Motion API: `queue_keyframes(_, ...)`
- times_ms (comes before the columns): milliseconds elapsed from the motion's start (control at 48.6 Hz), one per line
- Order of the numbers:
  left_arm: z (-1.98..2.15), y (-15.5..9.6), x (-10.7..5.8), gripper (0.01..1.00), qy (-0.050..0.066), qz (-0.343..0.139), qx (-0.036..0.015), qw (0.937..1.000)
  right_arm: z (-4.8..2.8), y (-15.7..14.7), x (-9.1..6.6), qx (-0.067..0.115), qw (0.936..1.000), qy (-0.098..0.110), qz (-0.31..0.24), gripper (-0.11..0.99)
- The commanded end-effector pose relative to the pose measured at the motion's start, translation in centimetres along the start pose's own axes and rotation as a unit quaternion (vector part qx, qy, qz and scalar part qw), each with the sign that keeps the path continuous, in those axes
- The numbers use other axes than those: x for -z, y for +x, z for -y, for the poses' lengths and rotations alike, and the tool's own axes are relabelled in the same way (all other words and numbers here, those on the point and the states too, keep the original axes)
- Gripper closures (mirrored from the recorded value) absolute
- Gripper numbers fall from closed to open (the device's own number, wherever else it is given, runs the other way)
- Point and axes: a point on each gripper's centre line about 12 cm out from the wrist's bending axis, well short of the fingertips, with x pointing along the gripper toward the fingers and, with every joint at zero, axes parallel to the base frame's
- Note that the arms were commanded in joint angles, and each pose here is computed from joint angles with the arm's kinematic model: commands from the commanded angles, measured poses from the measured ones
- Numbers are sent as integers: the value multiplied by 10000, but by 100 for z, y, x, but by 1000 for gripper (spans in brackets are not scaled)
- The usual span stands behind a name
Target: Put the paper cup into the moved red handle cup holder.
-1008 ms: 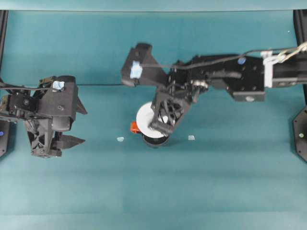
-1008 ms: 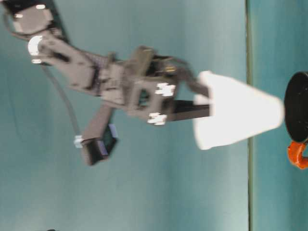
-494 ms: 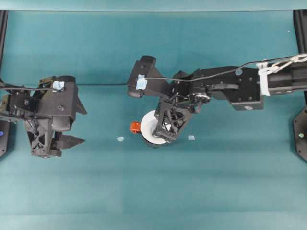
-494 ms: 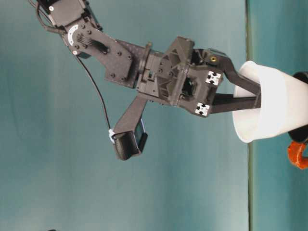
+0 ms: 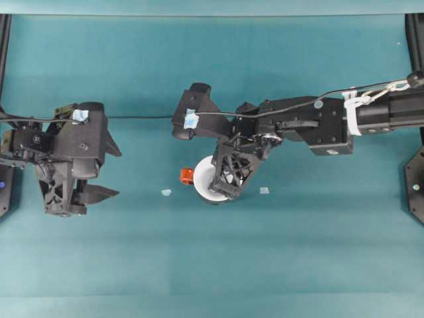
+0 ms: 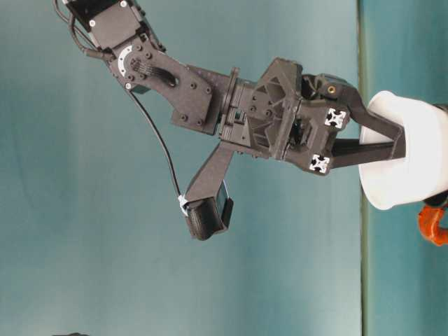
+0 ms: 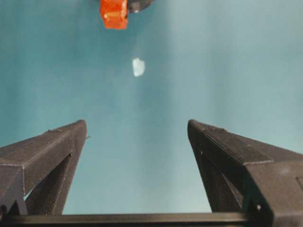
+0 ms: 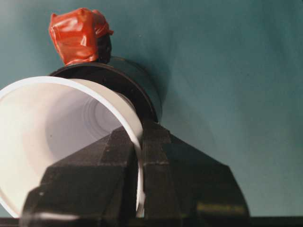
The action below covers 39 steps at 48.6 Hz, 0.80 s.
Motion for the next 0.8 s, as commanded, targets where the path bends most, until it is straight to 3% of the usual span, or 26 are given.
queue_keyframes(0, -2, -35, -57, 57, 19, 123, -8, 9999, -38, -63, -64, -34, 9999, -44, 133, 983)
queue_keyframes(288, -2, -39, -46, 57, 27, 115, -8, 9999, -65, -76, -97, -57, 9999, -49, 150, 983)
queue_keyframes(535, -7, -41, -50, 57, 21, 115, -13, 9999, -141, -119, -174, -104, 9997, -93, 199, 925)
queue_keyframes(679, -6, -37, -51, 57, 13, 115, -13, 9999, -120, -131, -150, -52, 9999, -86, 31, 763)
queue_keyframes(782, -2, -31, -38, 57, 19, 92, -8, 10000, -123, -135, -158, -58, 9999, -71, 53, 529)
